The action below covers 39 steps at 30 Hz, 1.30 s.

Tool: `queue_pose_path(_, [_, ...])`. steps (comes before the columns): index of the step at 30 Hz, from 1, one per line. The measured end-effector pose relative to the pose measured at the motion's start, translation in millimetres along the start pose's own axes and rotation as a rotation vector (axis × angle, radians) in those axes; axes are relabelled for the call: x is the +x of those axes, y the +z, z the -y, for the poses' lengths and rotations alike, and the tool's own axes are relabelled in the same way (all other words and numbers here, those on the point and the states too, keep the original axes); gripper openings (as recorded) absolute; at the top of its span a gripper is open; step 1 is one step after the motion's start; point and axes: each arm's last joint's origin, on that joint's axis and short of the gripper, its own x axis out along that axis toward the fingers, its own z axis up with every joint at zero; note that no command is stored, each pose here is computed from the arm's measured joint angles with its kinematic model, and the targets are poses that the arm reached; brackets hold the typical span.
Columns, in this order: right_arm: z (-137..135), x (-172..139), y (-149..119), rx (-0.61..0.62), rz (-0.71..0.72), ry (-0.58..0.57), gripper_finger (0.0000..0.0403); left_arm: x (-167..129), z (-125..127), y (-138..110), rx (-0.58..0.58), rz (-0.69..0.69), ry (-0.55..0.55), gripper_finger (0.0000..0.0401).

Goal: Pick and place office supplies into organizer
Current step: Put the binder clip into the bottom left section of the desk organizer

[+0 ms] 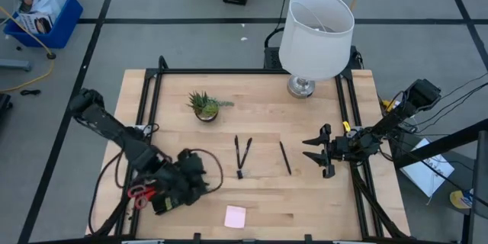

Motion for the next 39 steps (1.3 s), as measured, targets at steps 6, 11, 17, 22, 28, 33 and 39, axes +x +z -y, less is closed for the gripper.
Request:
queue_pose_path(6, [0.0, 0.0, 0.0, 0.000, 0.000, 0.000, 0.0172, 19.9, -11.7, 20.0, 0.199, 0.032, 0.045, 0.0214])
queue_pose_path(11, [0.0, 0.0, 0.0, 0.000, 0.000, 0.000, 0.0170, 44.2, -15.4, 26.1, 0.312, 0.023, 0.083, 0.0214])
queue_pose_path(17, [0.0, 0.0, -0.1, 0.000, 0.000, 0.000, 0.0169, 84.6, -12.7, 24.0, 0.345, 0.027, 0.102, 0.0214])
queue_pose_path(22, [0.0, 0.0, -0.4, -0.003, -0.003, 0.000, 0.0168, 120.7, -25.7, 26.0, 0.294, -0.006, 0.139, 0.0214])
queue_pose_path(28, [0.0, 0.0, -0.1, 0.000, -0.001, 0.000, 0.0170, 137.7, -35.4, 25.2, 0.231, 0.004, 0.218, 0.0214])
queue_pose_path(33, [0.0, 0.0, -0.2, -0.001, -0.001, 0.000, 0.0173, 150.1, -33.7, 21.3, 0.235, -0.049, 0.129, 0.0214])
queue_pose_path(39, [0.0, 0.0, -0.2, -0.001, -0.001, 0.000, 0.0173, 164.6, -27.3, 8.4, 0.243, -0.085, 0.078, 0.0214])
